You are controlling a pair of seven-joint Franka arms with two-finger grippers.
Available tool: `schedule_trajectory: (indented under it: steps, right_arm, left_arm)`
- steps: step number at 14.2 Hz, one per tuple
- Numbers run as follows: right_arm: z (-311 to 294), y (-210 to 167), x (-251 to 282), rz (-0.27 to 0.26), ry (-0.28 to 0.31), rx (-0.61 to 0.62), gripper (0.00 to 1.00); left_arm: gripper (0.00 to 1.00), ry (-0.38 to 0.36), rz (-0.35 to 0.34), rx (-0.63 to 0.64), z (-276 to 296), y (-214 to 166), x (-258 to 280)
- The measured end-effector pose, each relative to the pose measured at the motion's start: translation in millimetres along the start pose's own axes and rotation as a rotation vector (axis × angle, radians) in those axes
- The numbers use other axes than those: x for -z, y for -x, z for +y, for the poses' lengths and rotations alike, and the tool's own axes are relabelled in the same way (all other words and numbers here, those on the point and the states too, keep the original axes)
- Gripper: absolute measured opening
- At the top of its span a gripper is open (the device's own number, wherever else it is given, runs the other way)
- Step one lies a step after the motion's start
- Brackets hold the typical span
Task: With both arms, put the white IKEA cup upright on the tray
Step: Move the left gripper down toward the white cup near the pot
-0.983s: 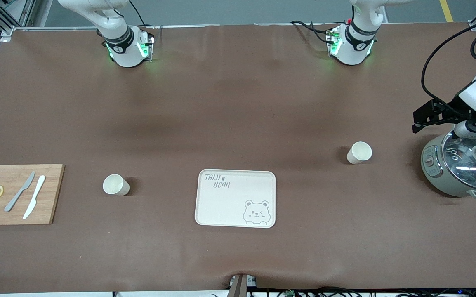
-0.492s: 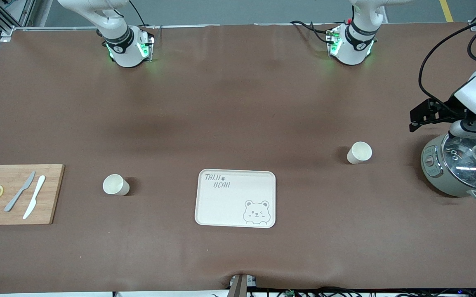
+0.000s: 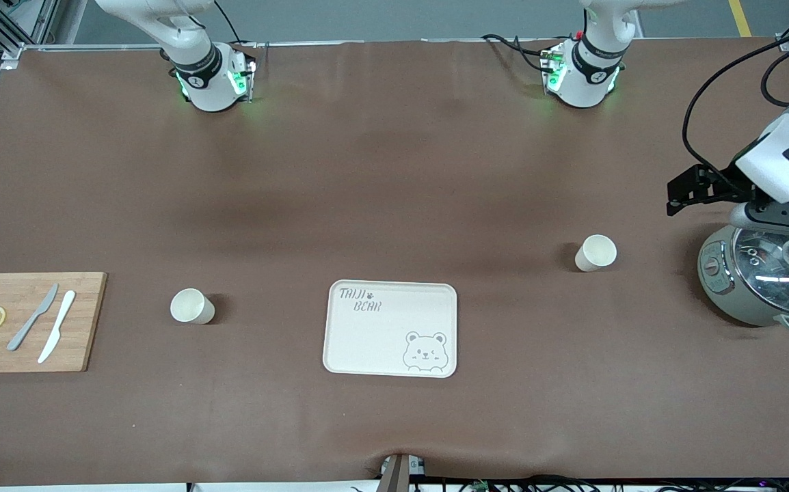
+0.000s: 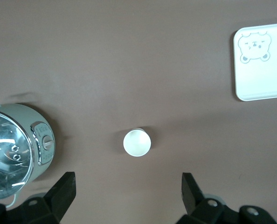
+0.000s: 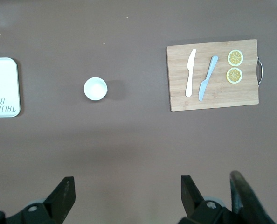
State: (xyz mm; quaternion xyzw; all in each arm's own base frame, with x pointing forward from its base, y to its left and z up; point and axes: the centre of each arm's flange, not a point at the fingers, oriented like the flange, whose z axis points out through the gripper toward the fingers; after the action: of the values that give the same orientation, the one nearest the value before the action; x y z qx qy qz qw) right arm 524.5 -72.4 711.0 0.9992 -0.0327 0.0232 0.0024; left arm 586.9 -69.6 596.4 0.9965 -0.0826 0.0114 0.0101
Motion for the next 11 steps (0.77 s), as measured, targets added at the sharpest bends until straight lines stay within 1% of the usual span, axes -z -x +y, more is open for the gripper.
schedule_trajectory:
  steps: [8, 11]
  right_arm:
    - [0, 0, 0, 0.0, 0.0, 0.0, 1.0]
    - [0, 0, 0, -0.001, 0.0, 0.0, 1.0]
  left_arm:
    - [1.0, 0.0, -0.038, 0.002, -2, 0, -84]
    - [1.0, -0.019, -0.043, -0.002, -5, 6, -117]
